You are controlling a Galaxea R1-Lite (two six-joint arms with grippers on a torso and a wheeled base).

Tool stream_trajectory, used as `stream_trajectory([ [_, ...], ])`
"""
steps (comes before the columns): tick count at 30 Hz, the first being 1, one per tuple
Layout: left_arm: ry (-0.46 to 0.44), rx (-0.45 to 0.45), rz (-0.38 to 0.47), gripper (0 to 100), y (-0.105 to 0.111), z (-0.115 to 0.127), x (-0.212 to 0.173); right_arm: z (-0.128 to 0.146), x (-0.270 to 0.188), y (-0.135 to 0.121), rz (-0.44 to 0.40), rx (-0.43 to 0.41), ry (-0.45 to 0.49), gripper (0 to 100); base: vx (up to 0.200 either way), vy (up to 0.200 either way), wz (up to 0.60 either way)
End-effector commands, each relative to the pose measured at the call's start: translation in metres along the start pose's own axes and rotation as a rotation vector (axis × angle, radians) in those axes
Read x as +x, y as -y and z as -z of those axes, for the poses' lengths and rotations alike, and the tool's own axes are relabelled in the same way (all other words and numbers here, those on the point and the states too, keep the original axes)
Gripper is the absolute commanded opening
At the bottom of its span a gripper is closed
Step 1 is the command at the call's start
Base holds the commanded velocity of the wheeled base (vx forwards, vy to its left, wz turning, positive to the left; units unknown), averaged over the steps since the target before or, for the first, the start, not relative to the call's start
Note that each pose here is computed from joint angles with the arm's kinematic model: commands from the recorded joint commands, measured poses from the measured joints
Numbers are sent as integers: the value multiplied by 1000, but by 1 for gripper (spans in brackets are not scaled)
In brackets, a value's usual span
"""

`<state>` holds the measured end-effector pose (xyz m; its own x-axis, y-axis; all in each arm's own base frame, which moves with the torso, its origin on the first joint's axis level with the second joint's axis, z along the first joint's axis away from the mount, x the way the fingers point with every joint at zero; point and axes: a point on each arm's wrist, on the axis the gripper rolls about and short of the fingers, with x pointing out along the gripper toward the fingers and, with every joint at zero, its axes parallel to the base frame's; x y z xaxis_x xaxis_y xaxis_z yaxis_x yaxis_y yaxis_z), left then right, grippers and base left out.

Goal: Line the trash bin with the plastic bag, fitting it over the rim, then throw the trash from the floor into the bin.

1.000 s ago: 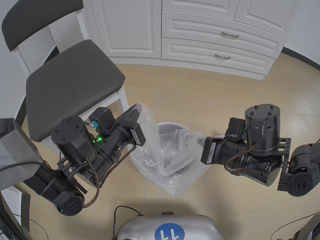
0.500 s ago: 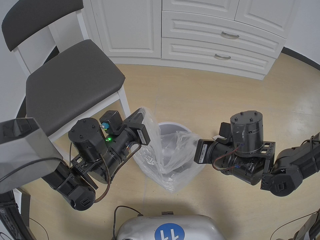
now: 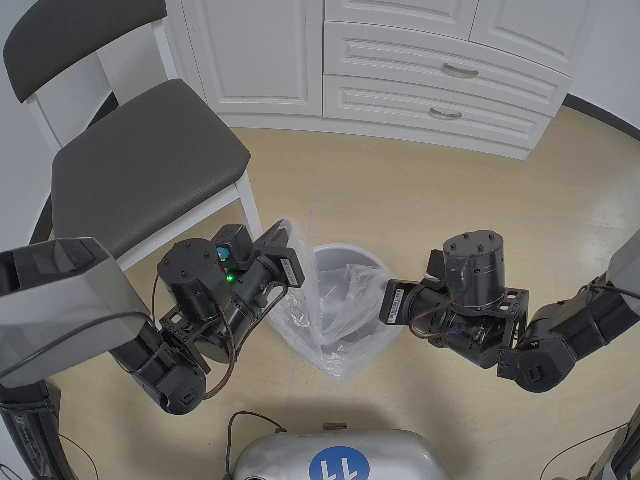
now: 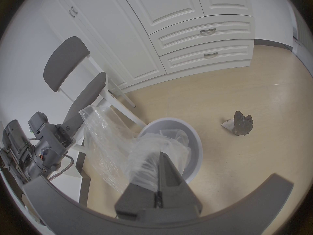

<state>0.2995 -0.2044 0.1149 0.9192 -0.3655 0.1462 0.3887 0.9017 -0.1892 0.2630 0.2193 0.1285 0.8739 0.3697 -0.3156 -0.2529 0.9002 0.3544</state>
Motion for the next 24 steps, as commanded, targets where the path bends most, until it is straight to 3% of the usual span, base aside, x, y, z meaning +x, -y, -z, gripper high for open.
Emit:
stream_trajectory([
  [1,-8,-16,-3,0,0,8,6,8,13,7,28,-1,-13,0,0,0,0],
  [7,44,-110,-48,0,15,16,24,-2,25,27,80,18,24,0,0,0,0],
  [14,26,-151,-55,0,16,39,37,-8,23,33,96,15,33,0,0,0,0],
  [24,2,-146,-108,0,6,74,53,-7,27,39,115,16,31,0,0,0,0],
])
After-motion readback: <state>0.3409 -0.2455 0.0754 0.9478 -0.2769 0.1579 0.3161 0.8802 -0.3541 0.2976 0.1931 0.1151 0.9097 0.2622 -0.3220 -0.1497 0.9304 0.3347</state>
